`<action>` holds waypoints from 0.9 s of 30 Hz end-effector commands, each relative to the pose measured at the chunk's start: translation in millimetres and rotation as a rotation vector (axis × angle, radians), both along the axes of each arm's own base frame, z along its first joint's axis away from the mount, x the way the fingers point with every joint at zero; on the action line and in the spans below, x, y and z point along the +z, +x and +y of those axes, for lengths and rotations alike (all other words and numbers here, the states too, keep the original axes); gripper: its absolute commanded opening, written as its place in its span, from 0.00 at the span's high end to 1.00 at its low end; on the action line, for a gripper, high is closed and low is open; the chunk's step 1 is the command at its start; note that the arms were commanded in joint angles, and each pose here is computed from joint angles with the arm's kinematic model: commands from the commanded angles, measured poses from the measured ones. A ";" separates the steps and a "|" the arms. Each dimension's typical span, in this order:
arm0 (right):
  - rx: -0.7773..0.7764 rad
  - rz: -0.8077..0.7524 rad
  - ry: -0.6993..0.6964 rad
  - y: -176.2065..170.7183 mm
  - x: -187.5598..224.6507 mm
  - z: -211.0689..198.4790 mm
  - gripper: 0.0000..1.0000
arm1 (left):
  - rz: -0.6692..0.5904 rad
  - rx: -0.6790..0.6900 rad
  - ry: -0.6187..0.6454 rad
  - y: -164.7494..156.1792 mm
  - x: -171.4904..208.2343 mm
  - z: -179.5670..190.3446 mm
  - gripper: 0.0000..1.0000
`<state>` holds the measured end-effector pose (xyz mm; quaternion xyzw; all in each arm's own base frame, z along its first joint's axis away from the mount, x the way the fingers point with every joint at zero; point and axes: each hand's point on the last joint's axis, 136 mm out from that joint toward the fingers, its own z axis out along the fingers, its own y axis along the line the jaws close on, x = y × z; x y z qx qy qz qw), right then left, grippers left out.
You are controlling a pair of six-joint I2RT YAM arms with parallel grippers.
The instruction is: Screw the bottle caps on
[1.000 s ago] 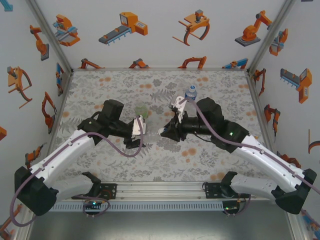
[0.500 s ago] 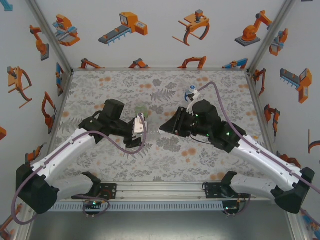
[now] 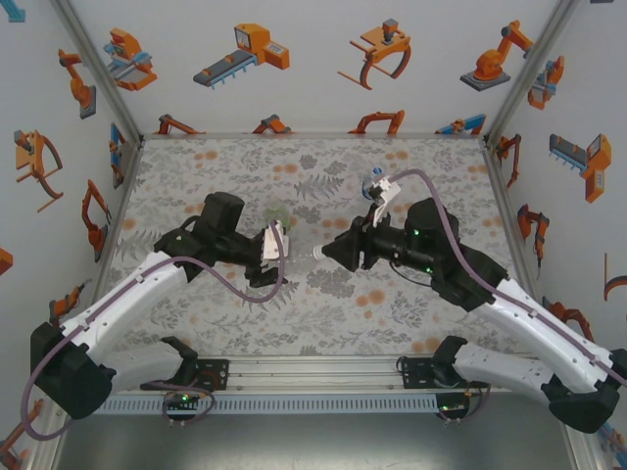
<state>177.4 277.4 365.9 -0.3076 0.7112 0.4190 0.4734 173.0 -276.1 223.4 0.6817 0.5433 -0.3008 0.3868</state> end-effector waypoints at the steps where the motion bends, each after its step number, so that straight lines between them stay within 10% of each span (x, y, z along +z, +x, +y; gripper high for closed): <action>1: 0.250 -0.426 -0.116 -28.5 8.6 9.3 0.53 | -0.022 -0.037 -0.045 -6.3 17.3 -2.0 0.97; 10: 0.551 -0.670 -0.286 -49.8 -14.5 24.6 0.49 | -0.034 -0.052 -0.051 -10.4 18.5 -0.9 0.97; 27: 0.528 -0.719 -0.320 -35.5 -22.5 33.0 0.57 | -0.048 -0.063 -0.051 -13.5 18.5 1.4 0.97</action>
